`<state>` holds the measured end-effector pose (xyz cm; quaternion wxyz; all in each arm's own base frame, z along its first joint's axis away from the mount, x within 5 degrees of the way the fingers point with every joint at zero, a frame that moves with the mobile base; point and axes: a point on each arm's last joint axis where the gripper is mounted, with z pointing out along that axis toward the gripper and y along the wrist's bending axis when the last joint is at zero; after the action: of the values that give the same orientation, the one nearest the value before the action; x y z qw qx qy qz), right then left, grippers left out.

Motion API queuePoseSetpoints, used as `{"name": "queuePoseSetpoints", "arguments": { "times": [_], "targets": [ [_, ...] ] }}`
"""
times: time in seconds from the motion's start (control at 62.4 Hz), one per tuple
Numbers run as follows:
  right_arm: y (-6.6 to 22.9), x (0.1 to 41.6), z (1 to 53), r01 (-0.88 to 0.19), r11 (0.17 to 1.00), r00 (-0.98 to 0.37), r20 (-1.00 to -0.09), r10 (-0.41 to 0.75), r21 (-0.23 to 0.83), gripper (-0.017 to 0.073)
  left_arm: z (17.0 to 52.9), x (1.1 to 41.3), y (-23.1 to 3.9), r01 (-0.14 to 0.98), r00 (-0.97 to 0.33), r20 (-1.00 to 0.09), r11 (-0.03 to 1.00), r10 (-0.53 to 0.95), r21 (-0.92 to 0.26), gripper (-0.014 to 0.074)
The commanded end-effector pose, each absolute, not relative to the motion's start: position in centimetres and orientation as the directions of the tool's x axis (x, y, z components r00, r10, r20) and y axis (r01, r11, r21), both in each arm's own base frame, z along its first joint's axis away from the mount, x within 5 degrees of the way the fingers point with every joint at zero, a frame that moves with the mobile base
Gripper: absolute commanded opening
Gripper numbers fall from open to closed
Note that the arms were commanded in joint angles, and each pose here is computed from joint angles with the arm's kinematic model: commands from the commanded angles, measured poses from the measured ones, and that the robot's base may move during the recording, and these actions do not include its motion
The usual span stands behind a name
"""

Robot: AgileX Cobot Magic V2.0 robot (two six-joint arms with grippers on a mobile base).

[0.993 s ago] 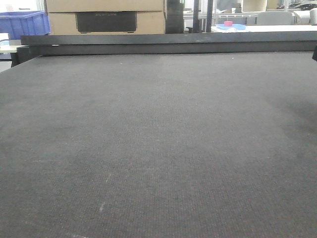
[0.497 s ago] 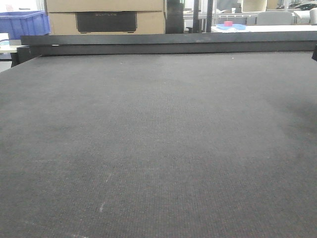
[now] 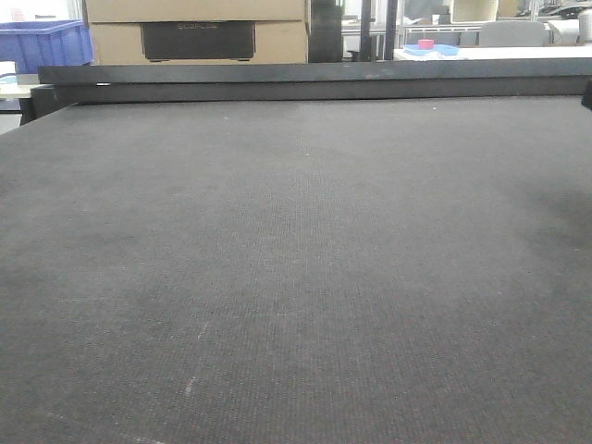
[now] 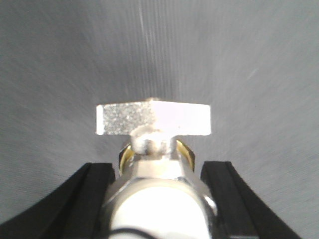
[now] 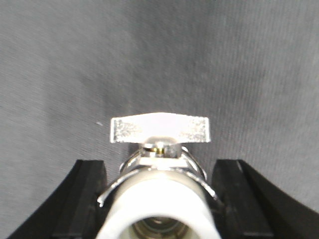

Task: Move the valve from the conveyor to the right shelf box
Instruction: 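Close both grippers around the white ends of the valves, then lift both held valves up off the belt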

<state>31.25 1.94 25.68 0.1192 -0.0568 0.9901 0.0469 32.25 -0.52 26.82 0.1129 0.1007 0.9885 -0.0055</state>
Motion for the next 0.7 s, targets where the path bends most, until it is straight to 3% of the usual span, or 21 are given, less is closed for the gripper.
{"name": "queuePoseSetpoints", "arguments": {
  "times": [0.0,0.32,0.689],
  "targets": [
    [1.9,30.8,28.2,-0.132,0.989,-0.926,-0.364,-0.100,0.065,-0.0164,30.3,31.1,-0.6,0.192,-0.910,-0.368,0.981,0.189,0.028,-0.0111],
    [1.7,28.4,31.6,-0.120,0.992,-0.770,-0.634,-0.074,0.030,-0.0164,36.9,27.1,-1.2,0.159,-0.696,-0.710,0.987,0.109,-0.004,-0.0111],
    [1.2,22.5,30.7,-0.089,0.996,-0.575,-0.817,-0.048,0.004,-0.0164,36.5,21.0,-1.0,0.111,-0.483,-0.874,0.994,0.054,0.000,-0.0111]
  ]
}}
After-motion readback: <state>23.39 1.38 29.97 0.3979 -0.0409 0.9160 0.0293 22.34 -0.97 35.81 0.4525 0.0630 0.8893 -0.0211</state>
